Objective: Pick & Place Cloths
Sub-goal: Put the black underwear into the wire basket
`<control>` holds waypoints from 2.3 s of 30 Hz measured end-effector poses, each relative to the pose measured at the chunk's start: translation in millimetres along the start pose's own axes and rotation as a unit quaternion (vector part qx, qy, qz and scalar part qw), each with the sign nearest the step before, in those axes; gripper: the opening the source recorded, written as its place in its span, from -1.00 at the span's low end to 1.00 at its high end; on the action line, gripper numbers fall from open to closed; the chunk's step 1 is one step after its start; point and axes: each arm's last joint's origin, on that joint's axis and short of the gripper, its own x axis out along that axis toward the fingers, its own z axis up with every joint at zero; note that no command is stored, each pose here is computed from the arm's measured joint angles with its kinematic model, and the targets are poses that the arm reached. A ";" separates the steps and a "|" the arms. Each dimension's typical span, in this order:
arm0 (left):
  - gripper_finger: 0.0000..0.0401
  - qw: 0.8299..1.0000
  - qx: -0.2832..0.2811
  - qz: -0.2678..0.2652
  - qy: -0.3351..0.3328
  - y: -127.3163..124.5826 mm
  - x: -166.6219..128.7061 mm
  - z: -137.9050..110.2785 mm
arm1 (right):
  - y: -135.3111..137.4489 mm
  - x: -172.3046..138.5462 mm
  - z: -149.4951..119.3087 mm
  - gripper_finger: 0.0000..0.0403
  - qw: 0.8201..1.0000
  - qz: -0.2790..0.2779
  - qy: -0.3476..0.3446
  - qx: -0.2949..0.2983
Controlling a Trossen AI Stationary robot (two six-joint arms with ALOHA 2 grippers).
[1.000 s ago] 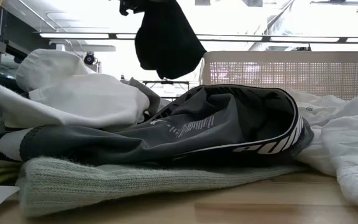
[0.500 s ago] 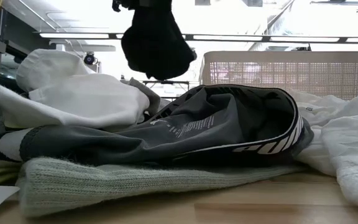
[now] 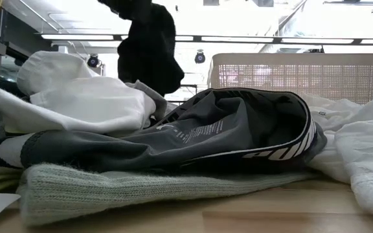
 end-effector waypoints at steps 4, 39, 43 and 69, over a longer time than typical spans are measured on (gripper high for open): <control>-0.98 0.999 0.028 -0.019 -0.004 15.4 11.2 -9.1 | -2.5 -18.5 -3.2 0.13 0.999 0.001 0.043 0.003; -0.98 0.976 0.080 -0.139 0.145 -10.4 104.8 -109.8 | -0.8 -44.7 -27.4 0.15 0.980 0.019 0.192 0.052; -0.98 0.971 0.071 -0.149 0.170 -15.5 107.1 -118.4 | 1.3 -45.0 -27.4 0.15 0.980 0.021 0.193 0.051; -0.32 0.970 0.019 -0.142 0.196 -11.5 99.3 -115.7 | 1.0 -47.4 -33.3 0.15 0.973 0.021 0.224 0.047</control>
